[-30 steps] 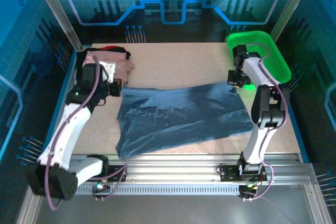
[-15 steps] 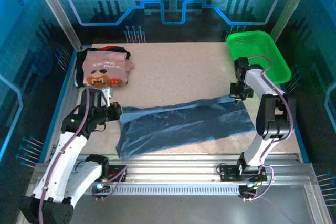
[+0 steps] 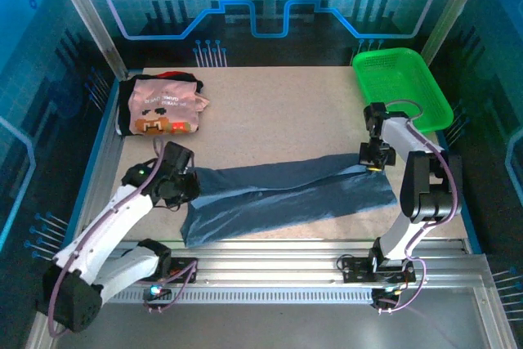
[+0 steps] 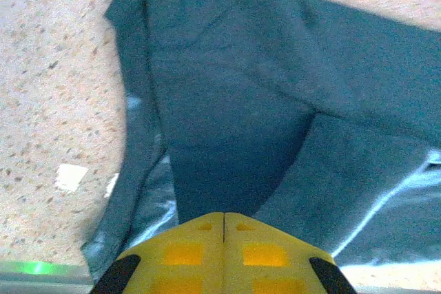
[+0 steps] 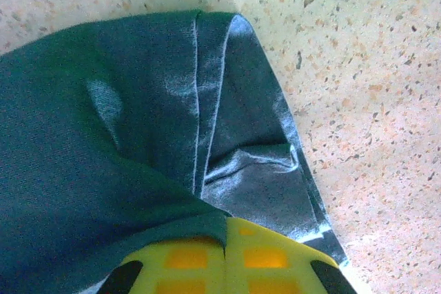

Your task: Fold and stack the t-shirts

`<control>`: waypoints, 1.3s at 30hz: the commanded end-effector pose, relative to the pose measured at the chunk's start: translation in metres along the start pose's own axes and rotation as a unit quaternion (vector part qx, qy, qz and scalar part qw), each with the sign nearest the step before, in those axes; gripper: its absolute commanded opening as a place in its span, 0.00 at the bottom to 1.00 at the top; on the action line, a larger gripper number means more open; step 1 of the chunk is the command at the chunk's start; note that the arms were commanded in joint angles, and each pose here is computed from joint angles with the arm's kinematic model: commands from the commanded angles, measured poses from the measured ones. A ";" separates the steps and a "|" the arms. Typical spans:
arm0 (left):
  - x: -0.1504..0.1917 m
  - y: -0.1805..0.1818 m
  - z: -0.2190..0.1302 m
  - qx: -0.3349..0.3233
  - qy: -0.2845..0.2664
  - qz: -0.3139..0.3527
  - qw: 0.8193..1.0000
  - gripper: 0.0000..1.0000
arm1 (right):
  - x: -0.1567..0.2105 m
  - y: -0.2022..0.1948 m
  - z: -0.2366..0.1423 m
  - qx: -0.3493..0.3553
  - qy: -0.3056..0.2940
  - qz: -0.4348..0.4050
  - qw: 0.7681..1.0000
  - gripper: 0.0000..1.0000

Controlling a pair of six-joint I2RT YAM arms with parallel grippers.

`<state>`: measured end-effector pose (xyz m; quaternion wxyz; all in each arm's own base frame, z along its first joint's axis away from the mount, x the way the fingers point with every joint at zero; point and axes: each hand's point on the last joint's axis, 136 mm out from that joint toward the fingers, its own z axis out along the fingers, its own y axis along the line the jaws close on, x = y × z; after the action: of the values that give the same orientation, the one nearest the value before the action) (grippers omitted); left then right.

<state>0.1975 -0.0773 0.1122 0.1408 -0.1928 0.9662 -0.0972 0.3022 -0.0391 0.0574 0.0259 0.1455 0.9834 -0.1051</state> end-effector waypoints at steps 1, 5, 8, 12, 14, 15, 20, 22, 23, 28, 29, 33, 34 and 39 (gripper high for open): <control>0.008 0.021 0.009 -0.072 0.011 -0.018 0.997 0.01 | 0.002 -0.010 0.000 0.012 -0.005 0.020 1.000 0.00; 0.016 0.028 0.023 -0.105 0.031 -0.014 0.994 0.02 | 0.007 -0.013 0.006 0.022 0.005 0.021 1.000 0.07; 0.019 0.028 0.026 -0.115 0.032 -0.003 0.993 0.12 | 0.010 -0.021 0.008 0.034 0.012 0.032 0.999 0.23; 0.021 0.025 0.023 -0.100 0.021 -0.007 0.995 0.39 | 0.008 -0.030 0.003 0.035 0.005 0.058 0.998 0.46; 0.018 0.022 0.012 -0.089 0.001 -0.009 0.996 0.56 | 0.007 -0.033 -0.005 0.032 -0.006 0.075 0.997 0.53; 0.014 0.020 0.004 -0.081 -0.015 -0.010 0.997 0.60 | 0.006 -0.032 -0.011 0.023 -0.016 0.084 0.996 0.55; -0.013 0.002 -0.029 -0.036 -0.089 -0.013 0.995 0.71 | -0.002 -0.019 -0.054 -0.047 -0.083 0.105 0.990 0.67; -0.024 -0.015 -0.033 -0.011 -0.102 0.003 0.995 0.71 | -0.002 -0.018 -0.072 -0.066 -0.110 0.114 0.985 0.68; -0.028 -0.021 -0.033 -0.004 -0.103 0.008 0.995 0.71 | -0.001 -0.018 -0.077 -0.073 -0.118 0.117 0.983 0.68; -0.042 -0.050 -0.022 0.016 -0.100 0.044 0.994 0.71 | 0.004 -0.001 -0.084 -0.128 -0.126 0.115 0.977 0.67; -0.044 -0.056 -0.020 0.024 -0.099 0.048 0.994 0.71 | 0.006 0.004 -0.081 -0.132 -0.116 0.108 0.978 0.67; -0.042 -0.074 -0.004 0.052 -0.077 0.053 0.994 0.71 | 0.029 0.003 -0.045 -0.094 -0.033 0.109 0.989 0.66; -0.041 -0.079 0.001 0.062 -0.069 0.054 0.994 0.71 | 0.035 0.000 -0.034 -0.091 -0.012 0.124 0.988 0.65; -0.032 -0.096 0.028 0.101 -0.038 0.040 0.993 0.69 | 0.036 0.019 -0.013 -0.198 0.018 0.187 0.962 0.64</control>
<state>0.2638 -0.1348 0.1252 0.2084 -0.1512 0.9567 -0.1359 0.2625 -0.0218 0.0638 0.0468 0.2886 0.9559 0.0289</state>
